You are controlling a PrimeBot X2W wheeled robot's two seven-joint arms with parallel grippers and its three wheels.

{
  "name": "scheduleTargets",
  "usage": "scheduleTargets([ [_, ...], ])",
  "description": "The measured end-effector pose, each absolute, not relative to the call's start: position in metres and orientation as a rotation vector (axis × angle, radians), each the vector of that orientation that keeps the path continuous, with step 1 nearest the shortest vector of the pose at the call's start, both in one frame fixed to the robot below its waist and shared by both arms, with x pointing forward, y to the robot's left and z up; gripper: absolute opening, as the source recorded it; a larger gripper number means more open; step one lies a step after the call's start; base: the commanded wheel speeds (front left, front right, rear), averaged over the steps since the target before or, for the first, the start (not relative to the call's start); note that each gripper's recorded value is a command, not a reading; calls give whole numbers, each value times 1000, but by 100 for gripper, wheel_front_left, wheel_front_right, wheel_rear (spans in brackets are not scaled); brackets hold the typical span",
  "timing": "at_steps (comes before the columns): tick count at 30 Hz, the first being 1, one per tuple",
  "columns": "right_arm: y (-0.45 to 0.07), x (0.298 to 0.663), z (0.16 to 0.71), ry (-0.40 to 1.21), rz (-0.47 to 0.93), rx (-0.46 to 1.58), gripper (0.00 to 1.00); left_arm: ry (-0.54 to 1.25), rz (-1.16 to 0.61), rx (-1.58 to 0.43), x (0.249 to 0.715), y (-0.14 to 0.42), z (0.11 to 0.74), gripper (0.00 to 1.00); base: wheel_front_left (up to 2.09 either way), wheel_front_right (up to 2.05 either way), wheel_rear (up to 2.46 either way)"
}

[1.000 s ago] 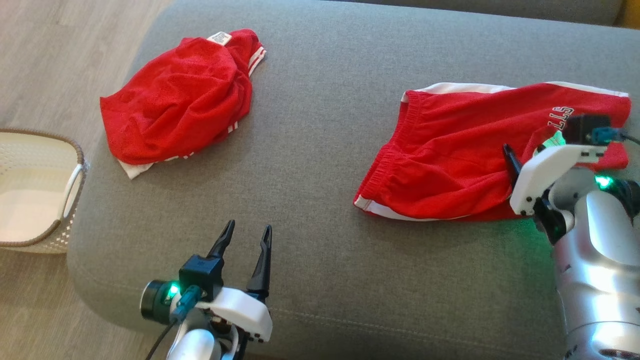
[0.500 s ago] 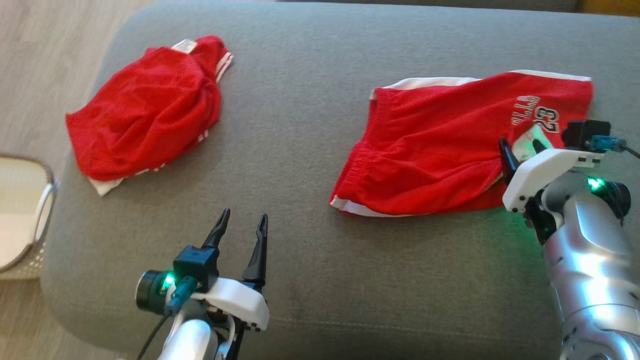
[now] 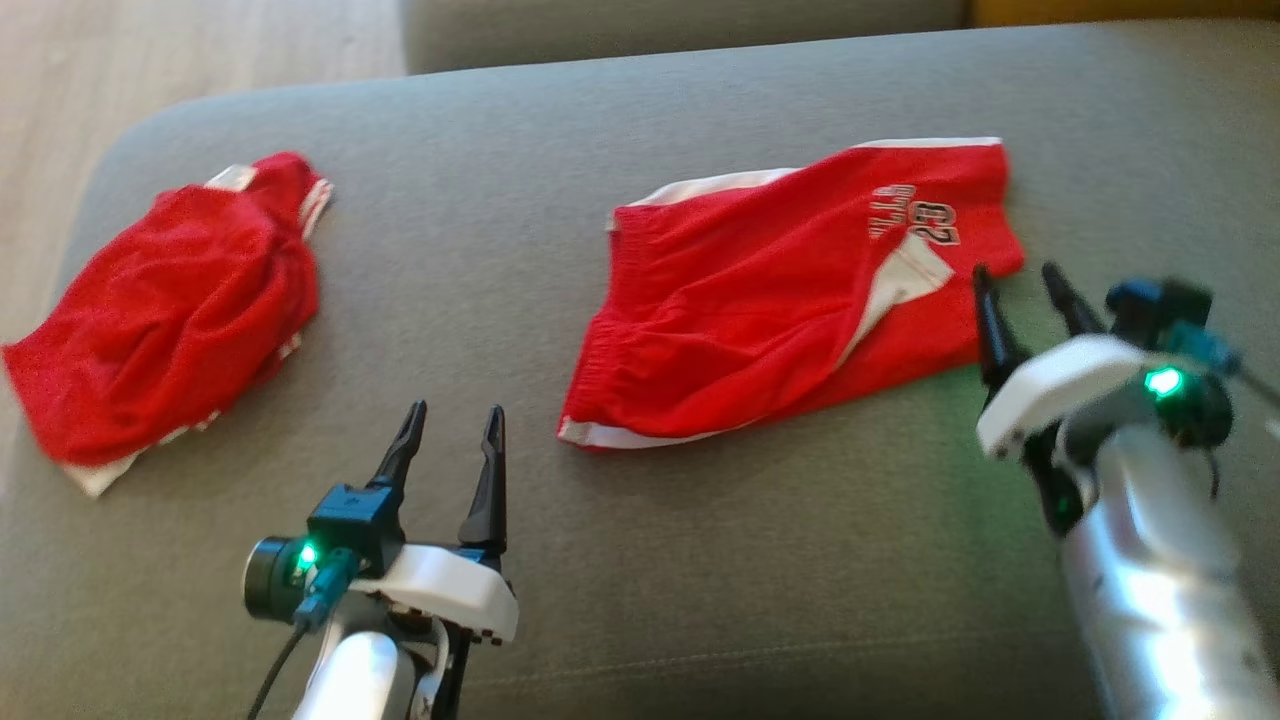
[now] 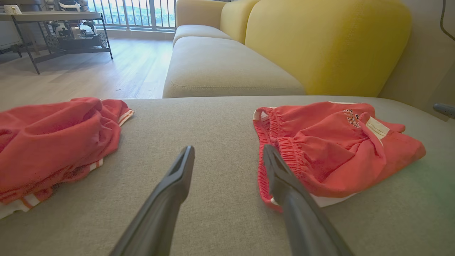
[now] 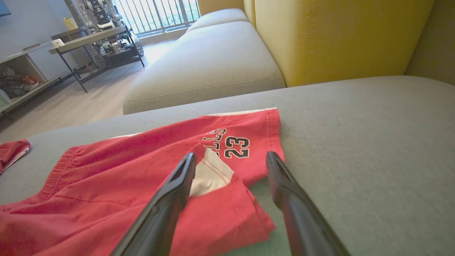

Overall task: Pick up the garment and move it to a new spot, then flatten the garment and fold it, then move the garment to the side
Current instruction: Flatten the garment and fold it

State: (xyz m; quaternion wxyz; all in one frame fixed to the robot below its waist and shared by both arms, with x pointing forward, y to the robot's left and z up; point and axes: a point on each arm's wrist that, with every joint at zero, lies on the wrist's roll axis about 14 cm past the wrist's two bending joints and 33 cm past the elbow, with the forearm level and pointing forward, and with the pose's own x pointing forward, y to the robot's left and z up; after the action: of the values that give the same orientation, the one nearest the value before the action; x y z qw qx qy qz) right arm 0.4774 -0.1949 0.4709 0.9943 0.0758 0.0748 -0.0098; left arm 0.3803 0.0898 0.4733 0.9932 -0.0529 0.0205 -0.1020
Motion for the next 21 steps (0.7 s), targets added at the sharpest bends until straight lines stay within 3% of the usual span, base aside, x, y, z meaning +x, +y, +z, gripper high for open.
scheduleTargets([
  [12, -211, 404, 463, 76, -48, 184, 100, 46, -286, -113, 386, 63, 472, 100, 0, 0, 0],
  [21, -218, 401, 478, 47, -61, 180, 100, 143, -395, -62, 380, 39, 438, 100, 0, 0, 0],
])
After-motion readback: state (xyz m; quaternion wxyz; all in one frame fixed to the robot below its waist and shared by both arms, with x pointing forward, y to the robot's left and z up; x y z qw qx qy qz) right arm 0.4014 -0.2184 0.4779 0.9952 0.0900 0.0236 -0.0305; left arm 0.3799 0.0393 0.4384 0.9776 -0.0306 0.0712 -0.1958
